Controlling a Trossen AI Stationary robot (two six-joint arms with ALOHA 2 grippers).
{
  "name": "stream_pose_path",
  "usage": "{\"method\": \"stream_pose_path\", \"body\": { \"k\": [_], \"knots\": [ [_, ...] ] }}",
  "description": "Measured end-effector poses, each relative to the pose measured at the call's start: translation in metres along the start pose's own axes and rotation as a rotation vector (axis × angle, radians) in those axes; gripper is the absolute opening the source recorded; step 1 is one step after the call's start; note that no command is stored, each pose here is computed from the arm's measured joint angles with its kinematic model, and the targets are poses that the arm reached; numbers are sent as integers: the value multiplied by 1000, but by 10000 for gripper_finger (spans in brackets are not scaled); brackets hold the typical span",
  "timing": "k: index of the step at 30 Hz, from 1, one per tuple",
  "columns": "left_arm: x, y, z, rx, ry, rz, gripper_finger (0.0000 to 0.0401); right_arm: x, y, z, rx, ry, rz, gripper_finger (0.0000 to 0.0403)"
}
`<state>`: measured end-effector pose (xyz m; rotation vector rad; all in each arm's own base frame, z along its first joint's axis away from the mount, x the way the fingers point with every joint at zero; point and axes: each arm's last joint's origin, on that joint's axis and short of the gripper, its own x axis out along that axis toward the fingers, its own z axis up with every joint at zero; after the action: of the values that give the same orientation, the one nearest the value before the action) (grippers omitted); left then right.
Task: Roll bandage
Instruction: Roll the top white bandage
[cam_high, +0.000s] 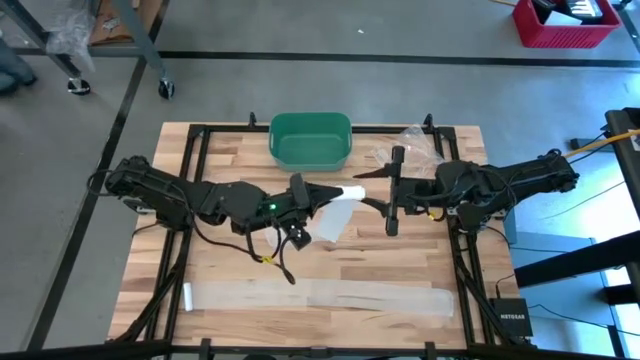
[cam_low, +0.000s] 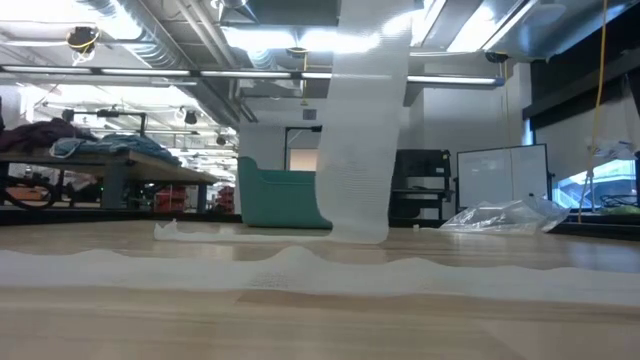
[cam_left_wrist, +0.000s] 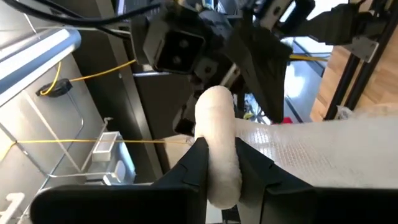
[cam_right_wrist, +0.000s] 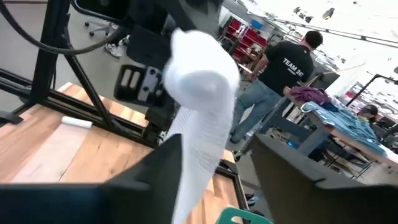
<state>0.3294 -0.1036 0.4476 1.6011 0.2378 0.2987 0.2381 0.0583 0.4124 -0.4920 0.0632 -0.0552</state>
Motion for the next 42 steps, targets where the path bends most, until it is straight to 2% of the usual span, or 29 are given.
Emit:
{"method": "stream_pose_path", "body": {
  "k": [6, 7, 14, 21, 25, 30, 34, 36, 40, 42],
  "knots": [
    [-7, 3, 9, -4, -32, 24, 47, 3, 4, -6, -49, 49, 28, 29],
    [-8, 5, 10, 5, -34, 38, 47, 3, 5, -6, -52, 54, 30, 15],
    [-13, 17, 12, 5, -22, 135, 48, 3, 6, -9, -31, 79, 44, 5],
    [-13, 16, 9, -13, 55, 109, 49, 2, 4, -7, 75, 88, 17, 47],
    [-13, 15, 9, -85, 62, 108, 49, -6, -3, 1, 101, 123, 20, 100],
    [-12, 12, 9, -93, 58, 84, 49, -15, -14, 13, 97, 162, 26, 175],
    [-12, 8, 10, -98, 54, 49, 49, -22, -23, 25, 97, 150, 22, 214],
    [-12, 7, 10, -97, 54, 41, 49, -25, -26, 32, 110, 111, 53, 225],
    [-12, 7, 10, -140, 53, 42, 49, -24, -23, 36, 125, 32, 199, 234],
    [-12, 7, 10, -141, 53, 42, 49, -20, -20, 36, 125, 27, 221, 233]
  ]
}}
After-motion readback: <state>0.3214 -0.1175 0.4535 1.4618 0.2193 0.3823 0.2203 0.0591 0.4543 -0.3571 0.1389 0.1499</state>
